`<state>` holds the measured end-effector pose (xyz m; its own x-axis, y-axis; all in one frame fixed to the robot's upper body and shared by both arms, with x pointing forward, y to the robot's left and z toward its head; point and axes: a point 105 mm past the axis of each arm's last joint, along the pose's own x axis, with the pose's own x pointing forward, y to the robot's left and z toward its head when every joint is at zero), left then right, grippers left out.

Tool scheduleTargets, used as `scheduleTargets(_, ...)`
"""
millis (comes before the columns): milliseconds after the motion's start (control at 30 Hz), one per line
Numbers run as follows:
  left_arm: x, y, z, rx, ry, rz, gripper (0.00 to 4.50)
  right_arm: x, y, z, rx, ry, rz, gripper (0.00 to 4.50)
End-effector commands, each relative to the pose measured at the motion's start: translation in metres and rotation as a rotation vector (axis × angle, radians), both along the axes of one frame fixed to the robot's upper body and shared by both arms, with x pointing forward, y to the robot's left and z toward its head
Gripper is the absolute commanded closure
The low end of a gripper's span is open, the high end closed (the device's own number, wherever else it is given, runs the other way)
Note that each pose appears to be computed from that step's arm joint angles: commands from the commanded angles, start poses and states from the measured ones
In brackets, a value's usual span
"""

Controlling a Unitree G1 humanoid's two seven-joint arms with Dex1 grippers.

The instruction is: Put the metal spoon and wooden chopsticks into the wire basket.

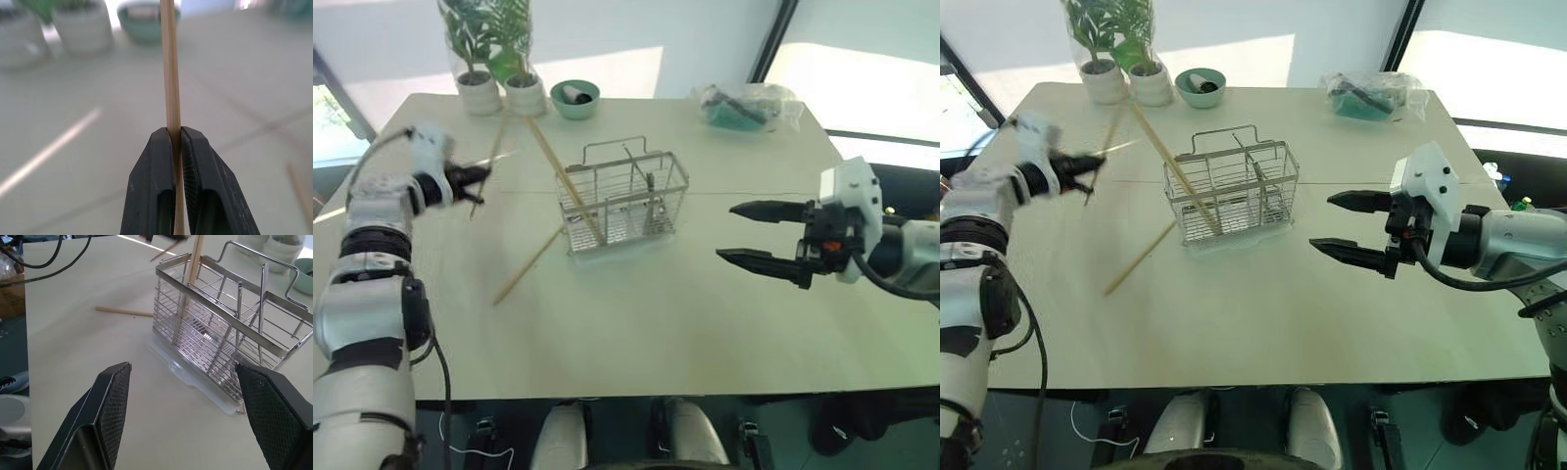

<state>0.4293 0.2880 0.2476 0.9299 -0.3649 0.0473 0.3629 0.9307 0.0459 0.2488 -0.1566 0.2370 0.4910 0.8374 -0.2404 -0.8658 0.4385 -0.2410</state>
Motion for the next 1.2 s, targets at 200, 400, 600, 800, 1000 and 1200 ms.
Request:
scheduleTargets(200, -0.064, -0.058, 0.121, -0.267, -0.423, -0.131, 4.47, 0.002, 0.004, 0.003, 0.046, -0.041, -0.020, 0.98)
scheduleTargets(400, -0.090, -0.117, 0.142, -0.279, -0.466, -0.302, 4.47, 0.004, 0.004, 0.001, 0.053, -0.039, -0.023, 0.98)
scheduleTargets(600, -0.083, -0.151, 0.093, -0.242, -0.332, -0.381, 4.47, 0.004, 0.003, -0.001, 0.040, -0.052, -0.025, 0.98)
scheduleTargets(800, -0.066, -0.160, 0.042, -0.254, -0.235, -0.354, 4.47, 0.007, 0.007, -0.002, 0.066, -0.064, -0.030, 0.98)
scheduleTargets(1000, -0.061, -0.166, 0.023, -0.278, -0.195, -0.349, 4.47, 0.009, 0.007, -0.002, 0.072, -0.066, -0.037, 0.98)
scheduleTargets(1200, -0.065, -0.172, -0.006, -0.256, -0.113, -0.368, 4.47, 0.012, 0.007, -0.006, 0.074, -0.072, -0.048, 0.98)
